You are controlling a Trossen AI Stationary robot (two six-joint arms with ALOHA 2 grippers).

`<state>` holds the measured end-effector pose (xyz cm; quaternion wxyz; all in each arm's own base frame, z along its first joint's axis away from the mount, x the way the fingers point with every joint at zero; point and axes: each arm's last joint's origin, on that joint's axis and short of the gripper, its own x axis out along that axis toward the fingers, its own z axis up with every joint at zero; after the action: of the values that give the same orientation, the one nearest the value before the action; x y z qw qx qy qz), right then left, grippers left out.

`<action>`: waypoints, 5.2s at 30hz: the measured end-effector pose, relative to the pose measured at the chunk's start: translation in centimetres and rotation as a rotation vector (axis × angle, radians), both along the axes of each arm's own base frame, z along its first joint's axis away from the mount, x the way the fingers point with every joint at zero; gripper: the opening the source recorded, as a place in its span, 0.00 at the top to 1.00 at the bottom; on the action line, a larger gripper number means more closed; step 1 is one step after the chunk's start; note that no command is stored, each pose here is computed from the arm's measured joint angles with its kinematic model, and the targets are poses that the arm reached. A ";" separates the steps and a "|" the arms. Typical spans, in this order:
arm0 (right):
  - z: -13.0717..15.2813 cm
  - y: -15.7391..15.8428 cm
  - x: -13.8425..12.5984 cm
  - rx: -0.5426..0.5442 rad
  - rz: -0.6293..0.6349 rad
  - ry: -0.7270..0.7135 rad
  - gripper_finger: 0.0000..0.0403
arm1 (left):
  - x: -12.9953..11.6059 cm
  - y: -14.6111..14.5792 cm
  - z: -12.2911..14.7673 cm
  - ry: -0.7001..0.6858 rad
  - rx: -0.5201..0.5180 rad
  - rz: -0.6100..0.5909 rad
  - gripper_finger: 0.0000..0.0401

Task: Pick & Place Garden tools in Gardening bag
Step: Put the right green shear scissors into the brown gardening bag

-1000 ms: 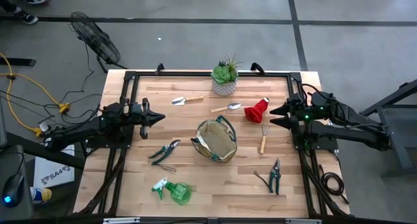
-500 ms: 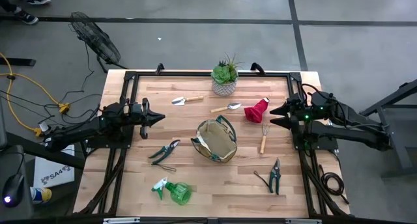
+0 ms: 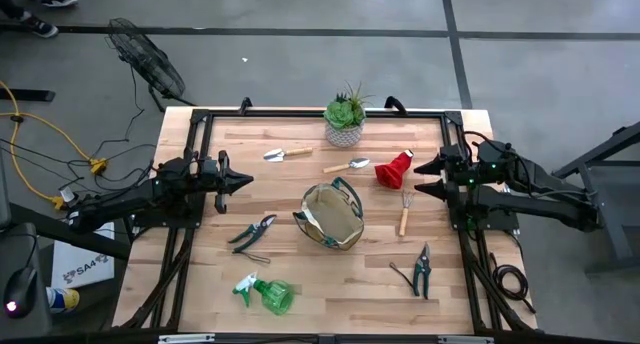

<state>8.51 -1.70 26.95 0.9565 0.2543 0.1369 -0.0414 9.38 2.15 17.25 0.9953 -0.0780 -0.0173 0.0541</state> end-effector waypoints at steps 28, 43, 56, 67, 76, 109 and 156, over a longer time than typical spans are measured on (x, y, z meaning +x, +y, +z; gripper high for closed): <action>0.6 0.7 1.4 0.474 0.034 -0.021 0.20 | 0.0 0.0 0.0 0.000 0.000 0.000 1.00; -0.5 5.9 7.3 0.595 -0.045 0.212 0.20 | 0.0 0.0 0.0 0.000 0.000 0.000 1.00; -1.3 10.8 11.3 0.554 -0.131 0.673 0.20 | 0.0 0.0 0.0 0.000 0.000 0.000 1.00; -5.8 15.4 12.6 0.583 -0.139 1.024 0.20 | 0.0 0.0 0.0 0.000 0.000 0.000 1.00; -8.9 17.3 13.5 0.566 -0.174 1.111 0.20 | 0.0 0.0 0.0 0.000 0.000 0.000 1.00; -11.6 18.8 16.7 0.277 -0.297 1.223 0.20 | 0.0 0.0 0.0 0.000 0.000 0.000 1.00; -14.0 18.7 16.9 0.285 -0.217 1.337 0.73 | 0.0 0.0 0.0 0.001 0.000 0.000 1.00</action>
<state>25.37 17.01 12.94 0.6145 0.3095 0.6750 -0.2663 9.38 2.15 17.24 0.9953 -0.0780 -0.0166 0.0542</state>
